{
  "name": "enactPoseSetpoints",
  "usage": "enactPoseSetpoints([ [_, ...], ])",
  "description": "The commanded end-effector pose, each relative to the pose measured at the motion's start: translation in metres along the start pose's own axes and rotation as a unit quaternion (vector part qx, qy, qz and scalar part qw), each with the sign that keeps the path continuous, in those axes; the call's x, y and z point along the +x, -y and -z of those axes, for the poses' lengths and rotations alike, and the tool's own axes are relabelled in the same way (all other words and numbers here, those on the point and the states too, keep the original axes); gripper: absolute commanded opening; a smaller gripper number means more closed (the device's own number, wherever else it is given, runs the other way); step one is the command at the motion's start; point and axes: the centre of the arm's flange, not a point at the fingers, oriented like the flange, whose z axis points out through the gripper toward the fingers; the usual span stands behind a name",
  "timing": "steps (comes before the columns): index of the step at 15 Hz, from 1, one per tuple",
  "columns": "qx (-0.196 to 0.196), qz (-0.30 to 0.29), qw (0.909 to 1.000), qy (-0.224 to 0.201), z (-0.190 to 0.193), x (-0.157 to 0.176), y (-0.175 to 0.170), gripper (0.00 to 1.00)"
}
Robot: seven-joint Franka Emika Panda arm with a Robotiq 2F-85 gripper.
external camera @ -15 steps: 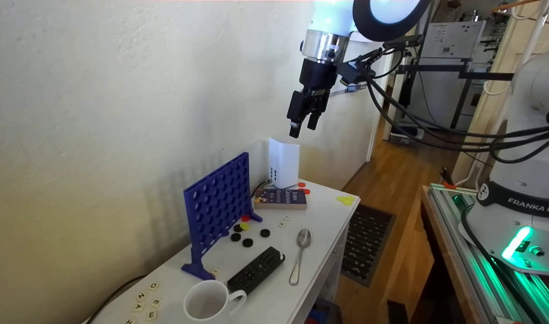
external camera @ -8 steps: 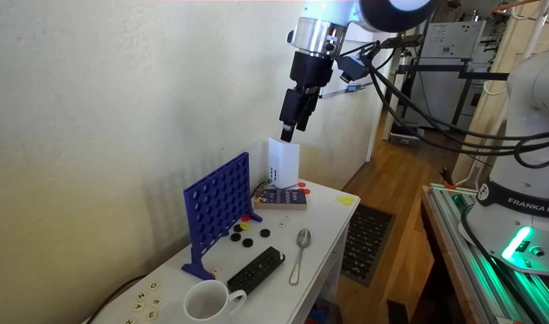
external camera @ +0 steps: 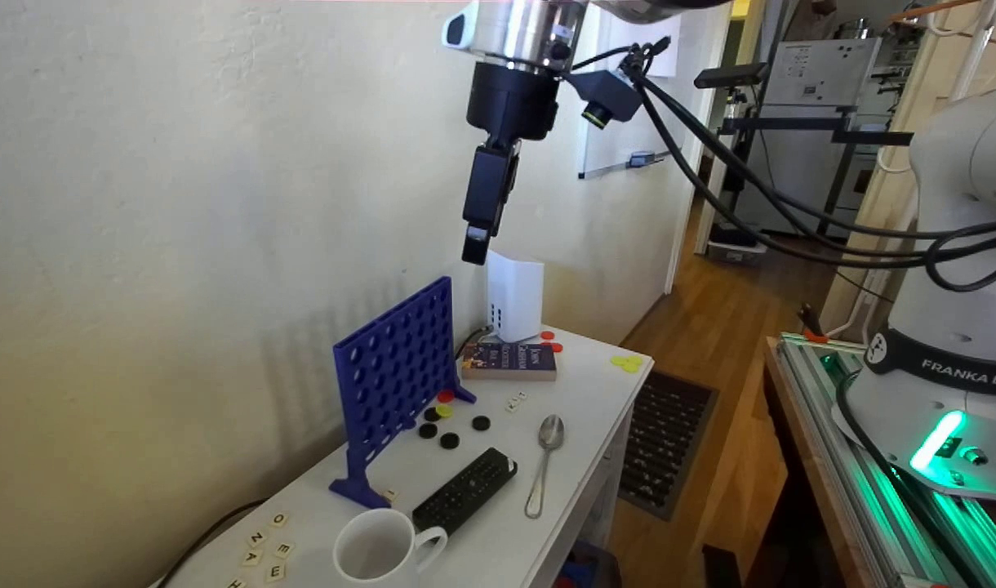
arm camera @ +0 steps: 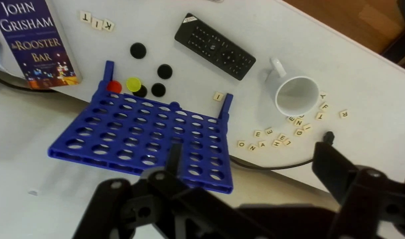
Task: Move the letter block to the right
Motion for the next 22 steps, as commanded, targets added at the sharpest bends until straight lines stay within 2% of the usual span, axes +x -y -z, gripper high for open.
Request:
enactPoseSetpoints([
  [1, 0.005, 0.068, 0.9975, 0.020, -0.006, 0.047, 0.037, 1.00],
  [3, 0.010, 0.097, 0.9949, 0.026, -0.010, 0.060, 0.061, 1.00],
  [6, 0.021, 0.140, 0.9898, -0.010, -0.019, 0.087, 0.096, 1.00],
  [7, 0.022, 0.152, 0.9882, -0.003, -0.022, 0.095, 0.104, 1.00],
  [8, 0.023, 0.124, 0.9920, -0.003, -0.012, 0.062, 0.087, 1.00],
  [10, 0.027, 0.135, 0.9904, -0.004, -0.019, 0.074, 0.099, 1.00],
  [16, 0.029, 0.140, 0.9897, -0.004, -0.023, 0.082, 0.100, 1.00],
  [22, 0.052, 0.177, 0.9823, -0.030, -0.081, 0.125, 0.121, 1.00],
])
